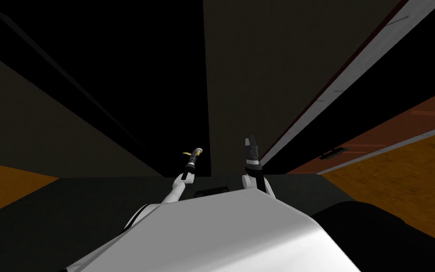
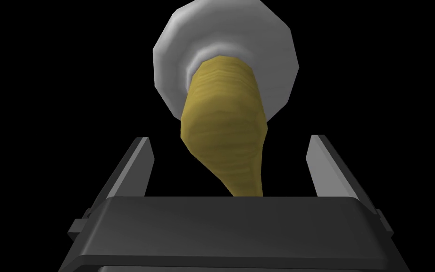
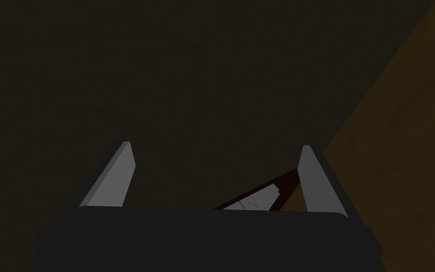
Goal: Push the door open
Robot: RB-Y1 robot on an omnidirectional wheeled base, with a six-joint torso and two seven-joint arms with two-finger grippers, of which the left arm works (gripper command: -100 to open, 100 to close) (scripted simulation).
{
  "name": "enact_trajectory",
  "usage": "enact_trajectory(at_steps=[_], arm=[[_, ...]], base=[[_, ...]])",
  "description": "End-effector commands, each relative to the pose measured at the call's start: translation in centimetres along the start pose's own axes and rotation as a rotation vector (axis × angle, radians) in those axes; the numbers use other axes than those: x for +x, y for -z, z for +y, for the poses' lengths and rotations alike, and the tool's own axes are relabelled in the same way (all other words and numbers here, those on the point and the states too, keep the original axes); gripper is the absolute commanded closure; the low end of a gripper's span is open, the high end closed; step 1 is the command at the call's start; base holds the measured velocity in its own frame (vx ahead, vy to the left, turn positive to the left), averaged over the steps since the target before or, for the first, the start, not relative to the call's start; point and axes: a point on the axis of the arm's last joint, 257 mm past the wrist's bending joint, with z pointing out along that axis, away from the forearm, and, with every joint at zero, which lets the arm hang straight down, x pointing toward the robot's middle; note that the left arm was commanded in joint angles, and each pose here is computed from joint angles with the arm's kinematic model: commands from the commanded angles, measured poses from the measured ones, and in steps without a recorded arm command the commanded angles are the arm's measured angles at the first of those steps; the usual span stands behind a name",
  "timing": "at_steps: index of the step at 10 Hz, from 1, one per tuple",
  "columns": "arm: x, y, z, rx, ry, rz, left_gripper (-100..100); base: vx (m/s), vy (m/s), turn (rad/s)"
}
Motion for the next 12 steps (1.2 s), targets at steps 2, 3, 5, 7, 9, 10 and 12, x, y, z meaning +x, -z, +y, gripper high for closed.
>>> enact_trajectory(at_steps=[2,3,5,7,9,10,12], arm=[[0.0,0.01,0.0,0.000,0.000,0.001,100],[0.0,0.01,0.0,0.000,0.000,0.001,100],[0.0,0.01,0.0,0.000,0.000,0.001,100],[-1.9,-0.17,-0.2,0.007,-0.013,-0.037,100],[-3.0,-0.17,-0.3,0.010,-0.020,-0.060,100],[-4.2,-0.14,-0.4,0.014,-0.027,-0.084,100],[-5.6,-0.08,-0.5,0.017,-0.037,-0.116,100]], base=[[-0.016,0.004,0.010],[-0.013,0.008,-0.019],[-0.002,0.003,-0.004],[-0.004,0.012,-0.087],[-0.025,0.056,-0.152],[-0.020,0.030,-0.103],[-0.026,0.038,-0.120]])
